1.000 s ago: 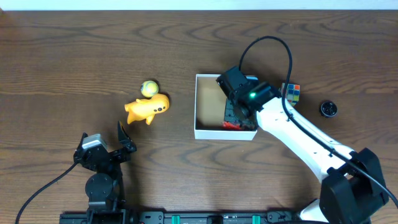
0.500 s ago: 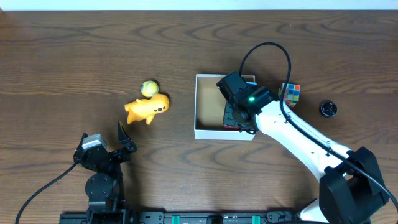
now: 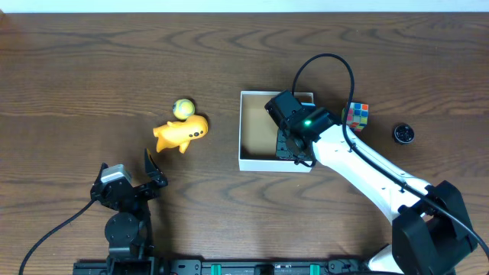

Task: Pack container
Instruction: 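Lower the car into the box and open the right gripper, then move the right gripper to the Rubik's cube and grasp it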

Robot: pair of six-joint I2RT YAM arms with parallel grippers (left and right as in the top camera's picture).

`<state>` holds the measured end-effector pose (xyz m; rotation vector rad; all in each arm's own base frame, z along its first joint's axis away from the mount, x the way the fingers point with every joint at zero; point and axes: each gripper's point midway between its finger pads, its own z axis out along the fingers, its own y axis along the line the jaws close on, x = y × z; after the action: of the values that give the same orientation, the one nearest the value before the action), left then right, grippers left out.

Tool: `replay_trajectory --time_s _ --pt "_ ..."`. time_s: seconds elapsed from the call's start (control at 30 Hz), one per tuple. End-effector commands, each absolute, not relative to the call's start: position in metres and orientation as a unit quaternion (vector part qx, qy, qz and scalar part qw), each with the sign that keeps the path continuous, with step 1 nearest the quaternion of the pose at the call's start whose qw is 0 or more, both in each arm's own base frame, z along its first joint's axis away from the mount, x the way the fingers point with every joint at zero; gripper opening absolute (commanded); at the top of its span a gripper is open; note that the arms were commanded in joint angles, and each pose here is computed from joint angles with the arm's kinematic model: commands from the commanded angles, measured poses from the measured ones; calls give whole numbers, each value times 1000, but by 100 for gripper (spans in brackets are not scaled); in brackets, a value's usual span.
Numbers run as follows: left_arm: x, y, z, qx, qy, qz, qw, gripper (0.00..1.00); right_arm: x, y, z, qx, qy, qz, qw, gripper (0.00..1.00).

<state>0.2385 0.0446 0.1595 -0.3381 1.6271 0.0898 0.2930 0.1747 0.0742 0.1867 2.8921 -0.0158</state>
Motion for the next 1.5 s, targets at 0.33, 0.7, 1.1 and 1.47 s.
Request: replay_trajectory --time_s 0.33,0.7,1.1,1.47 --pt "239 44 143 -146 737 46 659 98 291 167 72 19 991 -35 127 35" --pt "239 44 143 -146 737 46 659 98 290 167 72 18 991 -37 124 60" --pt "239 44 143 -146 737 46 659 98 310 182 101 -21 988 -16 155 70" --pt "239 44 143 -146 737 46 659 98 344 164 182 5 977 -32 210 73"
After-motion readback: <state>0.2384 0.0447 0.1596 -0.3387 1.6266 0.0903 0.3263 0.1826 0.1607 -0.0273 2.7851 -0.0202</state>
